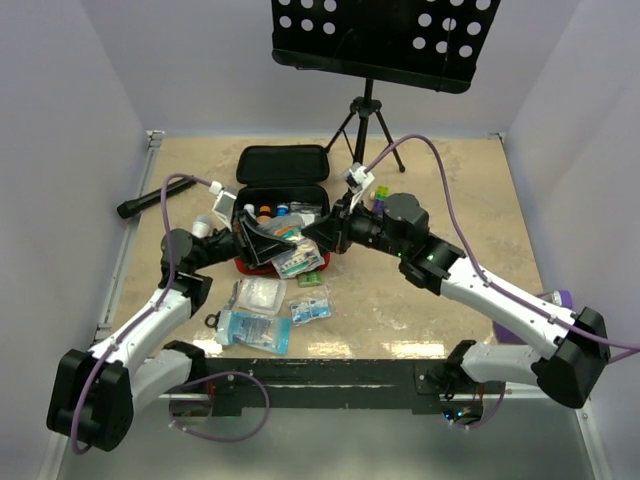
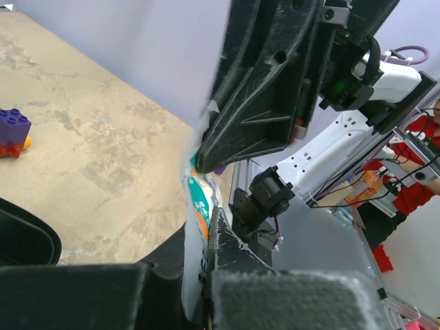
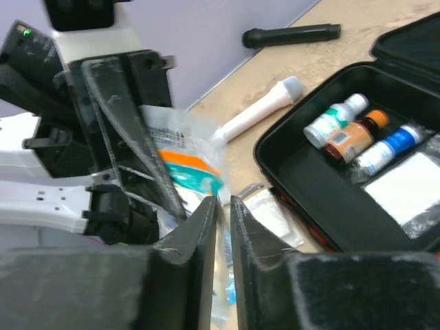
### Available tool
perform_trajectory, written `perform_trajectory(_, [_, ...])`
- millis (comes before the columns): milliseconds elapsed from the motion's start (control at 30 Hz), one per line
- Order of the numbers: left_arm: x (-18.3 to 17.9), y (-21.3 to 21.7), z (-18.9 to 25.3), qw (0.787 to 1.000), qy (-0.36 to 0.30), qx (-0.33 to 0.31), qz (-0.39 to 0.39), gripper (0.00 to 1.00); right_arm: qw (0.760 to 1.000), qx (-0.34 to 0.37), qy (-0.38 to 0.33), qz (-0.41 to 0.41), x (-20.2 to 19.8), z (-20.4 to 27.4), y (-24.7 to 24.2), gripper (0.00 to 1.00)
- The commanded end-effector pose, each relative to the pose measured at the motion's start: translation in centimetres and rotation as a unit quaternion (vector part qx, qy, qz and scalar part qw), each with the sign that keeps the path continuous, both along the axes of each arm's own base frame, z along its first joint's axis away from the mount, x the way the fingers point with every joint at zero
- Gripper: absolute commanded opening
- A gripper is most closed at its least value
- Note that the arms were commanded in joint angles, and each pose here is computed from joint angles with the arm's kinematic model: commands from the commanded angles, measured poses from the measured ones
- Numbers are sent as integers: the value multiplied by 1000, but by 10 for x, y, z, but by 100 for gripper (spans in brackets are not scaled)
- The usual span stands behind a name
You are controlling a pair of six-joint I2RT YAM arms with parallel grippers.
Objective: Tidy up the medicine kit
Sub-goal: Pick up the medical item at the center of the board, then place the medical item at the medicine box.
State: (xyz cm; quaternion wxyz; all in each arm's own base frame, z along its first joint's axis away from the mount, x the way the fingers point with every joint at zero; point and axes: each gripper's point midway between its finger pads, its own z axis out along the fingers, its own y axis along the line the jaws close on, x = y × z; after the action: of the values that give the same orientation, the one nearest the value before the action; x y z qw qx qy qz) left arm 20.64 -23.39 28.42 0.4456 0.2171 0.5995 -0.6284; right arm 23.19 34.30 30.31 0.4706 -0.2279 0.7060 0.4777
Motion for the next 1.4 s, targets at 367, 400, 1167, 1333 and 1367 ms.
perform_trajectory(367, [-4, 4, 27, 997, -77, -2, 9, 0, 995, 34, 4, 91, -19, 3, 0, 57])
perform_trajectory(400, [-4, 4, 28, 997, -77, -2, 10, 0, 995, 34, 5, 96, -20, 3, 1, 54])
perform_trajectory(1167, [84, 124, -54, 856, 125, 179, 468, 99, 968, -8, 94, -234, 108, -46, -39, 0])
perform_trajectory(1333, [75, 131, -68, 843, 153, 197, 478, 96, 961, -14, 118, -248, 136, -75, -20, 0])
perform_trajectory(1367, [74, 133, -70, 841, 154, 198, 479, 96, 959, -17, 129, -253, 142, -86, -15, 0])
